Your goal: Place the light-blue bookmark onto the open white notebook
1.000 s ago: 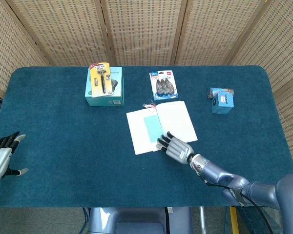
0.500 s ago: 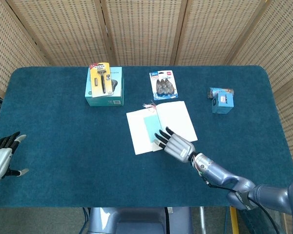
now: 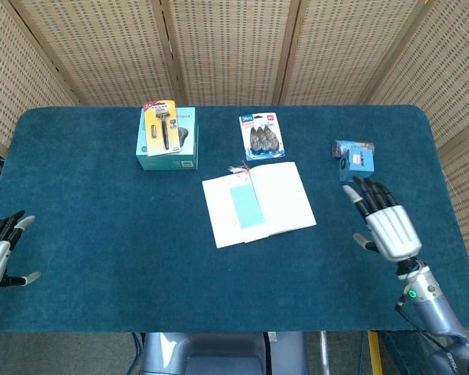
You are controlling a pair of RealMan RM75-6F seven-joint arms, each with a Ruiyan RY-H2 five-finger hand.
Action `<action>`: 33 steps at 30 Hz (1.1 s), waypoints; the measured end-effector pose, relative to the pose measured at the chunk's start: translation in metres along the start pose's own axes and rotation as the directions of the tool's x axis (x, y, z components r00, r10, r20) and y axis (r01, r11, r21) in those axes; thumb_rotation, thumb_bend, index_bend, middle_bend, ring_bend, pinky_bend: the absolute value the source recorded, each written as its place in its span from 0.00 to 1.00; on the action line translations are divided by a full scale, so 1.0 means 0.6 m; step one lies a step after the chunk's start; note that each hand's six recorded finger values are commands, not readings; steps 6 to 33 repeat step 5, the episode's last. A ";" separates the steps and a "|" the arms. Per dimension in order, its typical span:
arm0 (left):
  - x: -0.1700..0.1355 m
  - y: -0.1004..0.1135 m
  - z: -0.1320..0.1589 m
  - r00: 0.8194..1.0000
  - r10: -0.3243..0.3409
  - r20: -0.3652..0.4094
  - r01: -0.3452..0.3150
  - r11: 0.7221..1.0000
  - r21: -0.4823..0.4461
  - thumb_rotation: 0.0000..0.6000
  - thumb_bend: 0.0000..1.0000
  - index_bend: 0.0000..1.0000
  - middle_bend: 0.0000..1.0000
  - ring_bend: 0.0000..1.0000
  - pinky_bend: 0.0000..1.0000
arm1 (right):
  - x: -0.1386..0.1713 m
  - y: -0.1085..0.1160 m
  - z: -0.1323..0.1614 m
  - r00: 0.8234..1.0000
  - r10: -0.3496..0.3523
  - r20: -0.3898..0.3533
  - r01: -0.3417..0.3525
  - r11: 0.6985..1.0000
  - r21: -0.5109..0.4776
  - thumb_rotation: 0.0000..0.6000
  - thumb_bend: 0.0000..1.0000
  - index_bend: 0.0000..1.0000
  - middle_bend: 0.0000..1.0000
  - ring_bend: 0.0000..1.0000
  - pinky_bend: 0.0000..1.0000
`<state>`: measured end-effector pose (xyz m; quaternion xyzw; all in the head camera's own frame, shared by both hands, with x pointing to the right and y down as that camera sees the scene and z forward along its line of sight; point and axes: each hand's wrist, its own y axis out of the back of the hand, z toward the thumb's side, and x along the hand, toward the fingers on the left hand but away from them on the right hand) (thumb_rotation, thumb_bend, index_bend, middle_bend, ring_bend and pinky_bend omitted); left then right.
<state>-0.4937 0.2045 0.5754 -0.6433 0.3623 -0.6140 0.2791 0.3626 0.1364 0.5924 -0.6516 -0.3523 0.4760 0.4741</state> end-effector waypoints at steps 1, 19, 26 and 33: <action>-0.001 0.001 0.001 1.000 0.008 0.000 -0.008 1.000 0.002 1.00 0.00 0.00 0.00 0.00 0.00 | 0.019 -0.004 -0.023 0.999 -0.010 0.047 0.011 0.999 -0.035 1.00 0.00 0.00 0.00 0.00 0.09; -0.009 0.008 0.006 0.999 0.044 0.002 -0.044 0.999 0.002 1.00 0.00 0.00 0.00 0.00 0.00 | 0.085 -0.016 -0.081 0.981 -0.060 0.183 0.080 0.991 -0.105 1.00 0.00 0.00 0.00 0.00 0.07; -0.009 0.008 0.006 0.999 0.044 0.002 -0.044 0.999 0.002 1.00 0.00 0.00 0.00 0.00 0.00 | 0.085 -0.016 -0.081 0.981 -0.060 0.183 0.080 0.991 -0.105 1.00 0.00 0.00 0.00 0.00 0.07; -0.009 0.008 0.006 0.999 0.044 0.002 -0.044 0.999 0.002 1.00 0.00 0.00 0.00 0.00 0.00 | 0.085 -0.016 -0.081 0.981 -0.060 0.183 0.080 0.991 -0.105 1.00 0.00 0.00 0.00 0.00 0.07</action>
